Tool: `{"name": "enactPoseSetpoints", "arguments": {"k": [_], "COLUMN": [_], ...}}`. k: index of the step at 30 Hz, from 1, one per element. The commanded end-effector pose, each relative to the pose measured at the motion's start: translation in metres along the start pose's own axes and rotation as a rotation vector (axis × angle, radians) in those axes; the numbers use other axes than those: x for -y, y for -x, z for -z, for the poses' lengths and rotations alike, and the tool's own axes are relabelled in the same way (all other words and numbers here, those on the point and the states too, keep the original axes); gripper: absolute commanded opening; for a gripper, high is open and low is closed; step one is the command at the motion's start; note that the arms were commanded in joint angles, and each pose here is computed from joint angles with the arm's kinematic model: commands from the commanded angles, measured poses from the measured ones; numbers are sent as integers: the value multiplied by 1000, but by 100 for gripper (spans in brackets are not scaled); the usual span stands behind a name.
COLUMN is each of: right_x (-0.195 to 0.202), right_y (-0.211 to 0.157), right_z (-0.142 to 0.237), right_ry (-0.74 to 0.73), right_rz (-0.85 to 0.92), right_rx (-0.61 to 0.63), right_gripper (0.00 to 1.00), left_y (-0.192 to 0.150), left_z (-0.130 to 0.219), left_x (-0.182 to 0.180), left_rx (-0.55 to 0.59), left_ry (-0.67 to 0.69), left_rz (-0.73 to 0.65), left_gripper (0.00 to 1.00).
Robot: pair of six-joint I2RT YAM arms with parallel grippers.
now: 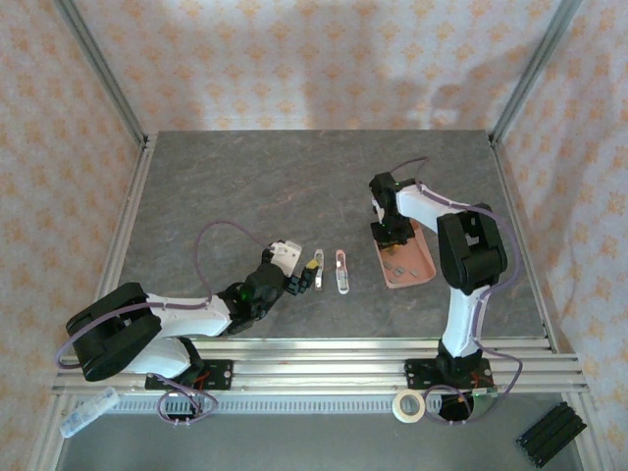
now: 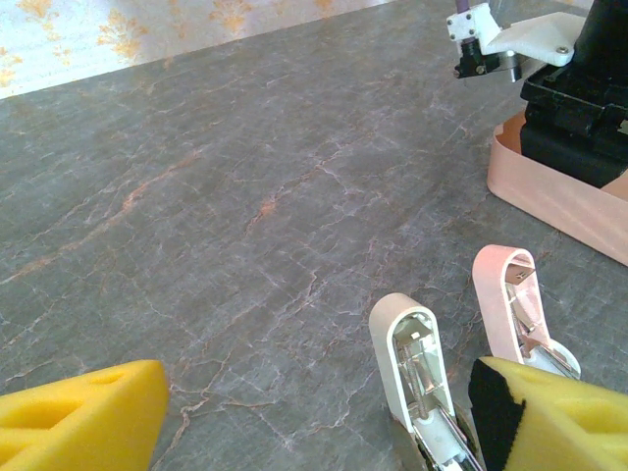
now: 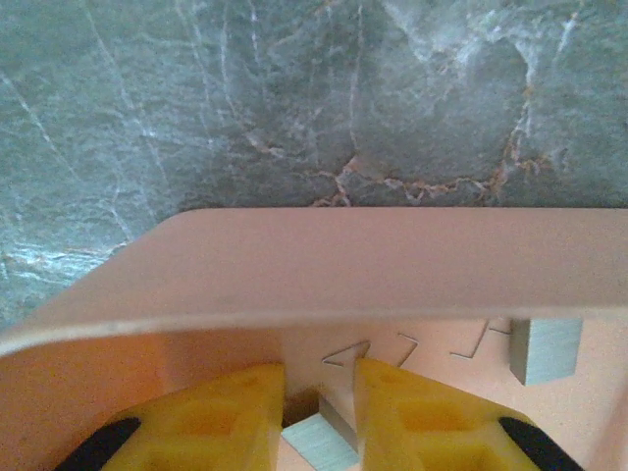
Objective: Load the staples into the stapler
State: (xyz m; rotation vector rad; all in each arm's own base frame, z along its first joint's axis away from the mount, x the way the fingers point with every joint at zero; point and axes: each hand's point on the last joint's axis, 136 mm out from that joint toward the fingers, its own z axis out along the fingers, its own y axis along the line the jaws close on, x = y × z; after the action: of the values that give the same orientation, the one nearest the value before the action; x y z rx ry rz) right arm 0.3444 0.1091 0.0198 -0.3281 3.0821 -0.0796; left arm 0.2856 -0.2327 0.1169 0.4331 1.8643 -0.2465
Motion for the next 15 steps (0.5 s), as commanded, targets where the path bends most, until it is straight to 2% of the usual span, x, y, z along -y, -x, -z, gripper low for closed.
{"name": "enactPoseSetpoints", "arguments": {"k": [1, 8, 12, 15], "right_x": [14, 18, 19, 17], "right_y": [-6, -16, -18, -12], "right_z": [-14, -17, -15, -5], "right_ry": [-83, -107, -111, -96], "right_rz": [-17, -6, 1, -13], "right_rx": [-51, -95, -98, -57], "right_gripper": [24, 27, 20, 18], "left_y": [9, 10, 10, 12], "left_z": [-2, -1, -1, -1], "left_x": [-6, -7, -6, -6], "left_rx": [18, 22, 23, 27], "left_ry": [26, 27, 26, 23], "left_rz": [7, 9, 9, 12], "left_gripper": [82, 82, 82, 82]}}
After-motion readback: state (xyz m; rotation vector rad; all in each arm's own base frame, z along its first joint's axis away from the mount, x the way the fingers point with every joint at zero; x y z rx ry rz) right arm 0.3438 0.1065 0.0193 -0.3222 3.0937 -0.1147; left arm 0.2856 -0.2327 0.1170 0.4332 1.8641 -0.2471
